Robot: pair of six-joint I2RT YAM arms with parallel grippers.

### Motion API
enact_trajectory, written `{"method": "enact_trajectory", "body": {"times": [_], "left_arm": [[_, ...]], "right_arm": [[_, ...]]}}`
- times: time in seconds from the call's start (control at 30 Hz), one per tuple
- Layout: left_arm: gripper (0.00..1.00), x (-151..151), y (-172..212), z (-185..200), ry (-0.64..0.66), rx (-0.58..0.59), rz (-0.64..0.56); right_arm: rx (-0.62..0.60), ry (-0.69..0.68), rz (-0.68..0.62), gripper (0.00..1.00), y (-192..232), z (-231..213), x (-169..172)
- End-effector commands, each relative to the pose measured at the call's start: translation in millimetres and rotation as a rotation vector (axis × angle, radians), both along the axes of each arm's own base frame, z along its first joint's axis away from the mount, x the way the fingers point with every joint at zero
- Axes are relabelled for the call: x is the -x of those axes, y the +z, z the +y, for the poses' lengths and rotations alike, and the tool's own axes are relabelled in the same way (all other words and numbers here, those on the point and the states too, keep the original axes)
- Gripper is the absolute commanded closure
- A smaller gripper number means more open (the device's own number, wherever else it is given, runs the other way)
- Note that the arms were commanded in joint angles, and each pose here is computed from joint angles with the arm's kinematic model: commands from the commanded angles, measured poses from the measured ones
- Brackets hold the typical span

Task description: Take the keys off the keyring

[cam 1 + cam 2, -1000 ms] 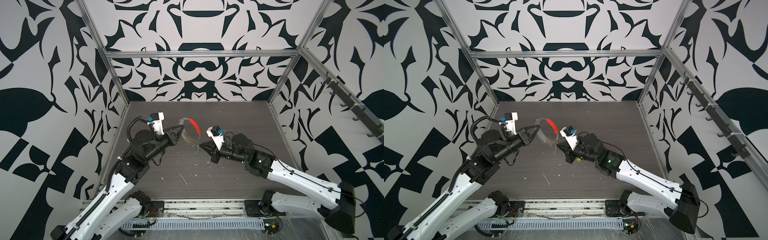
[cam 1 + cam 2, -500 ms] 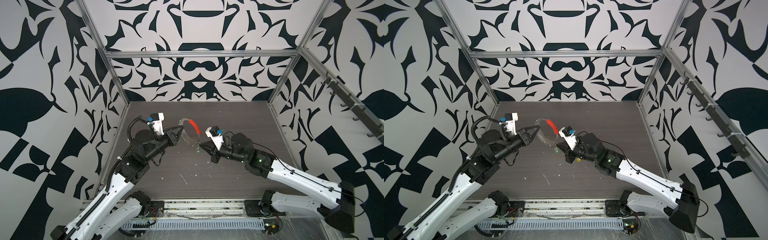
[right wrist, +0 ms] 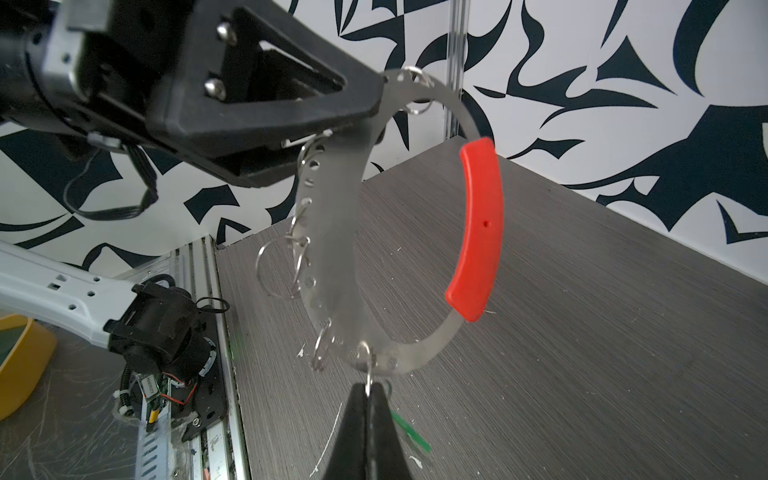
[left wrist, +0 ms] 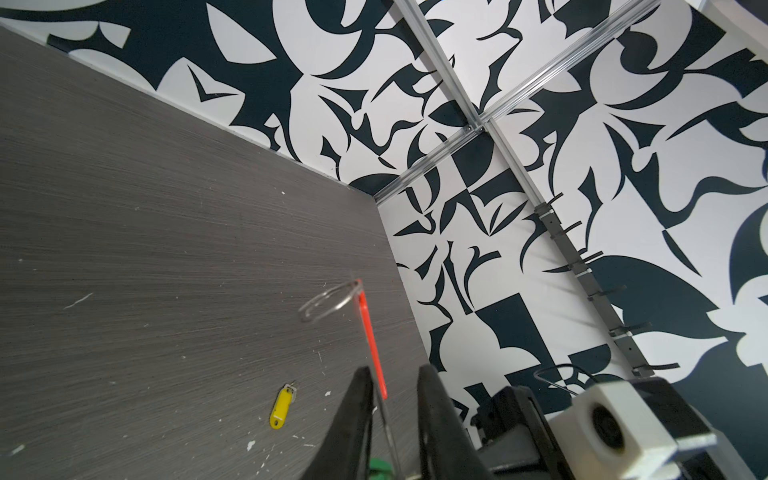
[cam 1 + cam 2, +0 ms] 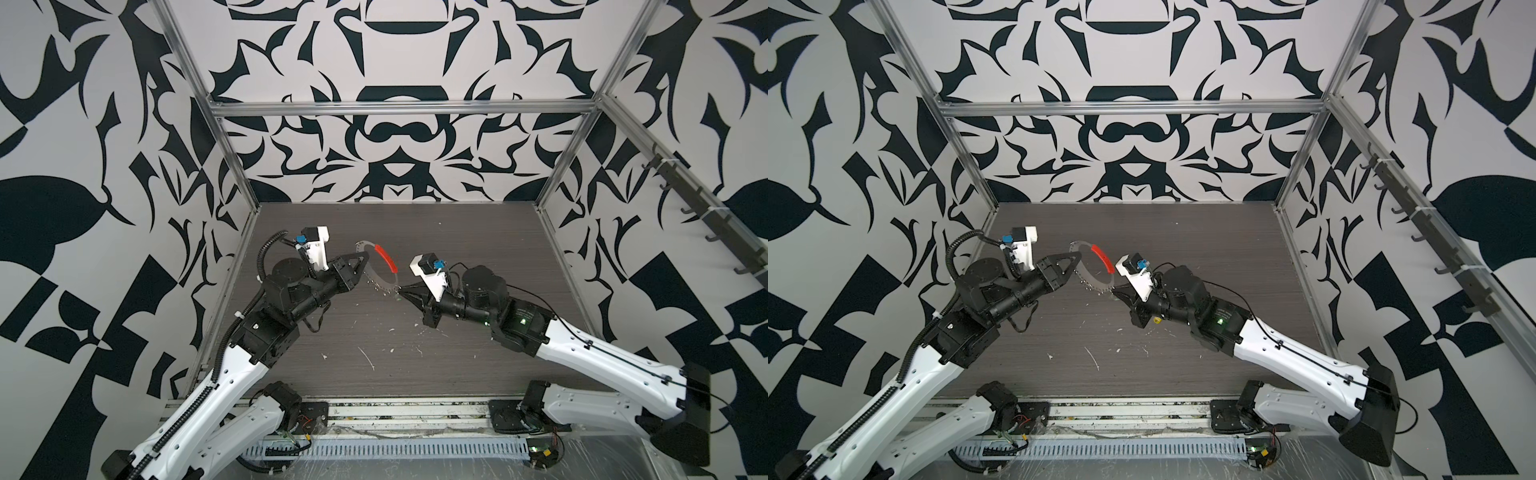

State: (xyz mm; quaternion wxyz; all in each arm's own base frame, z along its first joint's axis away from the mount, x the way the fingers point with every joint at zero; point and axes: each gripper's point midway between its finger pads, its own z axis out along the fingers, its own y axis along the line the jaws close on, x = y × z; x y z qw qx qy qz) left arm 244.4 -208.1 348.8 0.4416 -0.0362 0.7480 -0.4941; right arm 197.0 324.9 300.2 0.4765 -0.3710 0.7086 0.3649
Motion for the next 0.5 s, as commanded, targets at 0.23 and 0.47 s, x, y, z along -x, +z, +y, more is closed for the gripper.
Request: {"method": "enact_trajectory", "body": {"times": [0.23, 0.47], "left_arm": [[0.58, 19.4, -20.5, -3.1, -0.082, -0.039, 0.076], [0.39, 44.5, -52.7, 0.1, -0.152, -0.083, 0.172]], "right_arm": [[-0.155, -0.008, -0.093, 1.00, 67.2, -9.2, -19.3], [-0.167, 0.043, -0.045, 1.00, 75.6, -14.5, -29.5]]}}
